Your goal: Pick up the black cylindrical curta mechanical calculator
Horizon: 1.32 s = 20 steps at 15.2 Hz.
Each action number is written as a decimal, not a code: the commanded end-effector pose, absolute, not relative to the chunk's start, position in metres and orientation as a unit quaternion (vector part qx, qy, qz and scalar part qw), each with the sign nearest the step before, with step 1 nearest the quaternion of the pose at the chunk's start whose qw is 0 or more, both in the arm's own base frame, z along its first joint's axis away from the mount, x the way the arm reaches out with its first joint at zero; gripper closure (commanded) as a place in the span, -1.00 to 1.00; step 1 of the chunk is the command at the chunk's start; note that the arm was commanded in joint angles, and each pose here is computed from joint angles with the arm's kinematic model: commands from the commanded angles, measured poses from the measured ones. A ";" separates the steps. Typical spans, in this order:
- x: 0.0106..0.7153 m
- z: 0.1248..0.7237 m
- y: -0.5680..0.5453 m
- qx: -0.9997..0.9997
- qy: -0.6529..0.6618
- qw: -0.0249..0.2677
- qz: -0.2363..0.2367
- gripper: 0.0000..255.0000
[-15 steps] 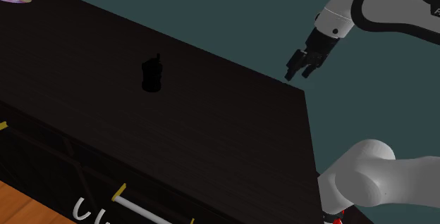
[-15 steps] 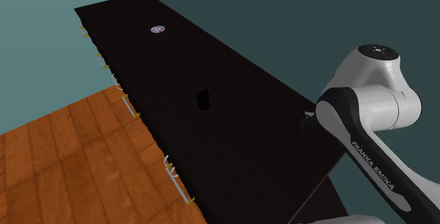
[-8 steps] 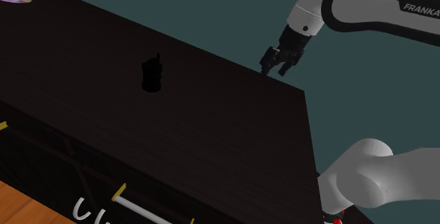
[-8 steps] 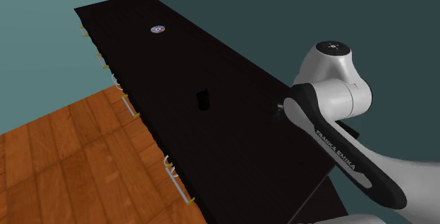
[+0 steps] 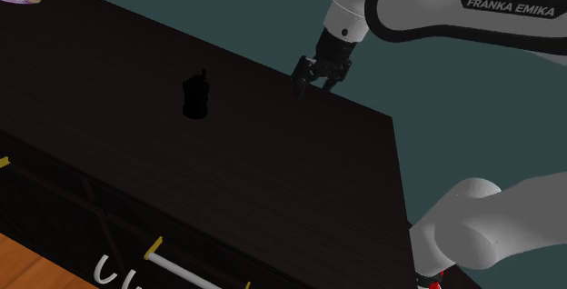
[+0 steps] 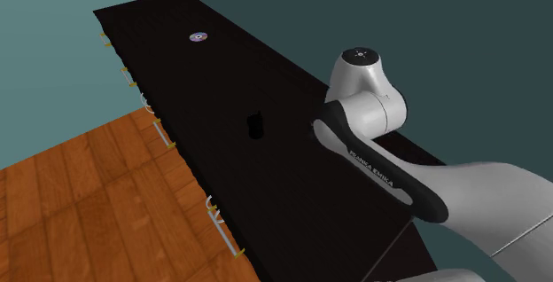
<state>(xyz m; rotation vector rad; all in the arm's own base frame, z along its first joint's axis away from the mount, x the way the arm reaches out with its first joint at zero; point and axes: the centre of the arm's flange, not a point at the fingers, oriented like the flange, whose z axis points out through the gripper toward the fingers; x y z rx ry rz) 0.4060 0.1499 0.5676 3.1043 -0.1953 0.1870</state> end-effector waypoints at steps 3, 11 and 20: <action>0.434 0.565 0.190 0.996 -0.058 0.009 0.068 -1.00; 0.488 0.557 0.276 0.995 -0.047 0.004 0.084 -1.00; 0.547 0.549 0.373 0.994 -0.034 -0.002 0.101 -1.00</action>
